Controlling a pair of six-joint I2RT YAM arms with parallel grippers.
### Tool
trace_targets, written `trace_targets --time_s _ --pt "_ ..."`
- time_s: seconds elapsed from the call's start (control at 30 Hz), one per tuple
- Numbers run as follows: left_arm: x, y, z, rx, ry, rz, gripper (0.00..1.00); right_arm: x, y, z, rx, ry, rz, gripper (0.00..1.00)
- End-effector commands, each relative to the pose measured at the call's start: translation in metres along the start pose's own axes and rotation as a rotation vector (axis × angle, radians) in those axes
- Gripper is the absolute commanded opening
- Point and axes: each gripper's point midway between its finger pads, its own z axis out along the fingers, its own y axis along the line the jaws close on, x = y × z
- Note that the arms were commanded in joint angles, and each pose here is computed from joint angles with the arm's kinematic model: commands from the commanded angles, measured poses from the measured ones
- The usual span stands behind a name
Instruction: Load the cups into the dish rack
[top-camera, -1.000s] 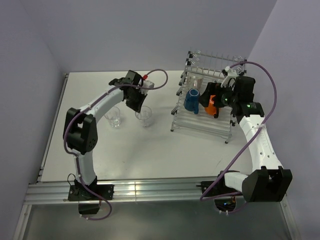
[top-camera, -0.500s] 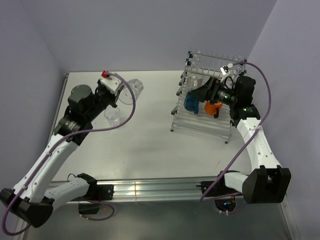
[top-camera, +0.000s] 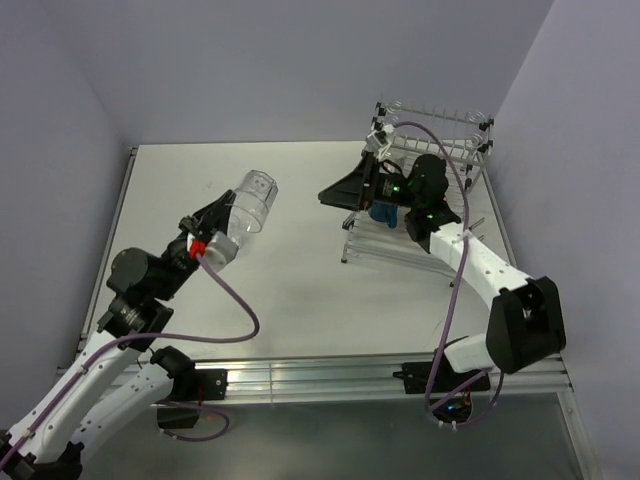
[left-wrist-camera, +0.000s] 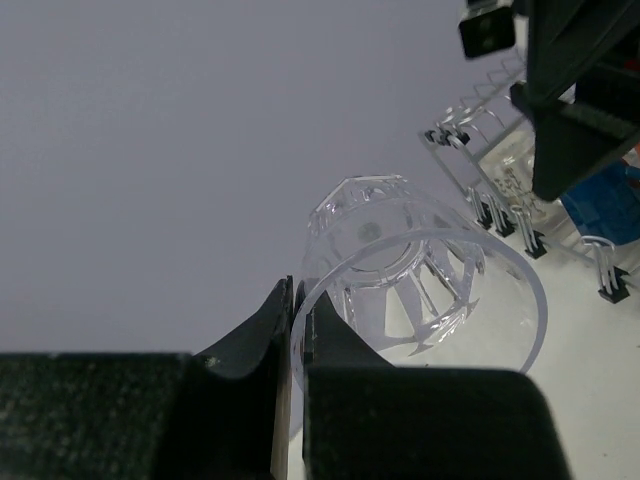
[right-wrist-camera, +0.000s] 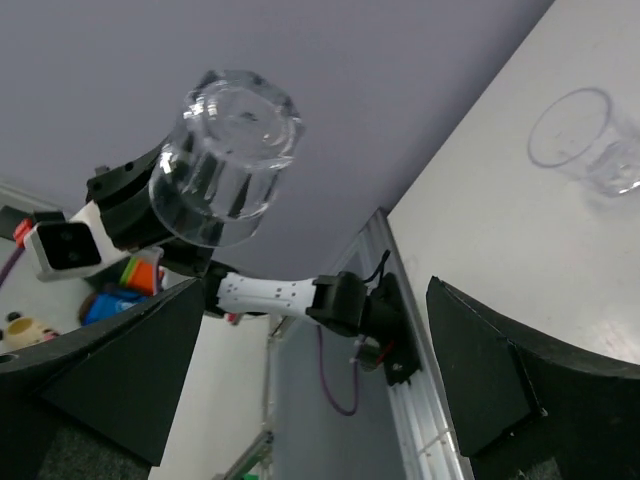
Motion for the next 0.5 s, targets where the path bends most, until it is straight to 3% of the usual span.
trace_targets --time_s 0.0,0.17,0.47 --pt "-0.036 0.011 -0.016 -0.042 -0.161 0.169 0.0 -0.001 0.027 0.018 -0.122 0.026 -0.039 1.0" --pt "-0.029 -0.01 -0.027 0.013 -0.196 0.316 0.0 0.007 0.047 0.037 -0.232 0.052 -0.029 1.0" --pt "-0.03 -0.005 -0.024 0.007 -0.176 0.291 0.0 0.03 0.073 0.056 -0.339 0.127 -0.03 1.0"
